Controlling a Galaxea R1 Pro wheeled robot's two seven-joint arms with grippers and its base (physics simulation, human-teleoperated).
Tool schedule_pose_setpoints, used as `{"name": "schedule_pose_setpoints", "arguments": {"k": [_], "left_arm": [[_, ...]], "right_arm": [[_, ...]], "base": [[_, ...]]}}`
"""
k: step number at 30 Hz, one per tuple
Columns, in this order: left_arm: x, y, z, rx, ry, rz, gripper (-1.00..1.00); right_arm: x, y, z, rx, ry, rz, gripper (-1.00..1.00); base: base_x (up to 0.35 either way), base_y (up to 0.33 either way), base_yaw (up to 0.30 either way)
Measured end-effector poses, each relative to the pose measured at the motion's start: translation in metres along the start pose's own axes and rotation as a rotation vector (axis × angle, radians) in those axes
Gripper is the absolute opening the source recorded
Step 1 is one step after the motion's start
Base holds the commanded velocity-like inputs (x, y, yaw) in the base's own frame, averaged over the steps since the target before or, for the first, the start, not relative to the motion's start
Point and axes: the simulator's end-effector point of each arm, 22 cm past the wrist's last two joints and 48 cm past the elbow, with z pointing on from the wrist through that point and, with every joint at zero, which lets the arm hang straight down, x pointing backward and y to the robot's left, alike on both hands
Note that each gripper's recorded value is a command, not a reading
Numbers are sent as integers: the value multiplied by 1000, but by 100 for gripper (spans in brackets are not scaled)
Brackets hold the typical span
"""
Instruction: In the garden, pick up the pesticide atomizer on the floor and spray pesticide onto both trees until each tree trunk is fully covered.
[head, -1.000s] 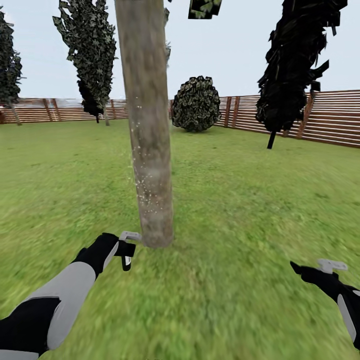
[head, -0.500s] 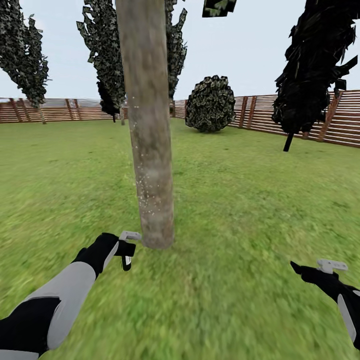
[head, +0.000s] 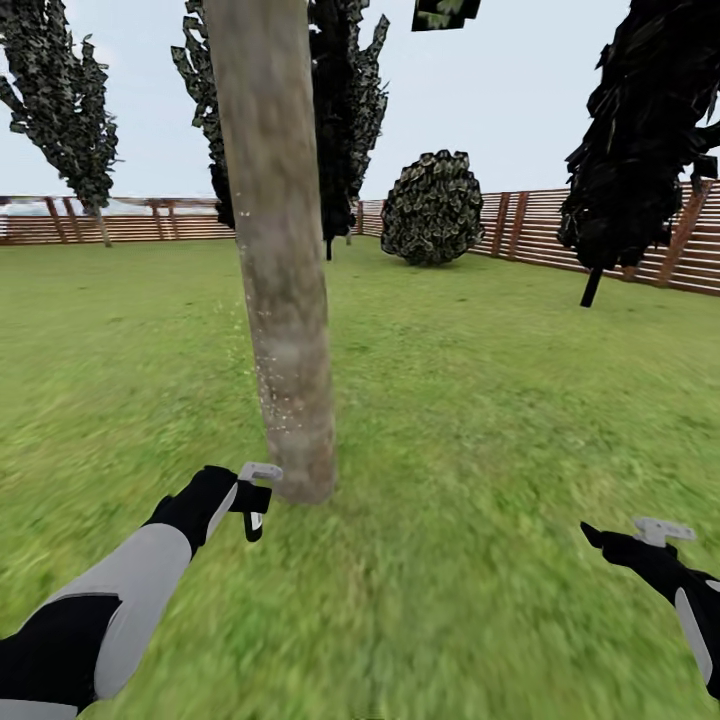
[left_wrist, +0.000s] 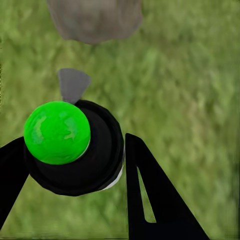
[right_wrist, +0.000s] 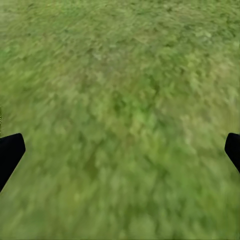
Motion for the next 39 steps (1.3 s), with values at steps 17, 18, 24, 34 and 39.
{"name": "schedule_pose_setpoints", "arguments": {"k": [17,18,24,34,39], "left_arm": [[0,-3,0,3,0,1,-100],[0,-3,0,4,0,1,-100],[-2,-7,0,10,-3,2,-100],[-34,-1,-18,-9,-51,-2,-100],[-64,9,-59,-35,-10,-45,-100]], "right_arm": [[0,0,0,0,1,-1,100],[0,0,0,0,0,-1,100],[0,0,0,-1,0,0,100],[-1,0,-1,0,-2,1,100],[-1,0,-1,2,-3,1,100]], "base": [[-120,-278,281],[-1,-290,207],[0,-125,37],[0,-3,-182],[0,0,-6]]}}
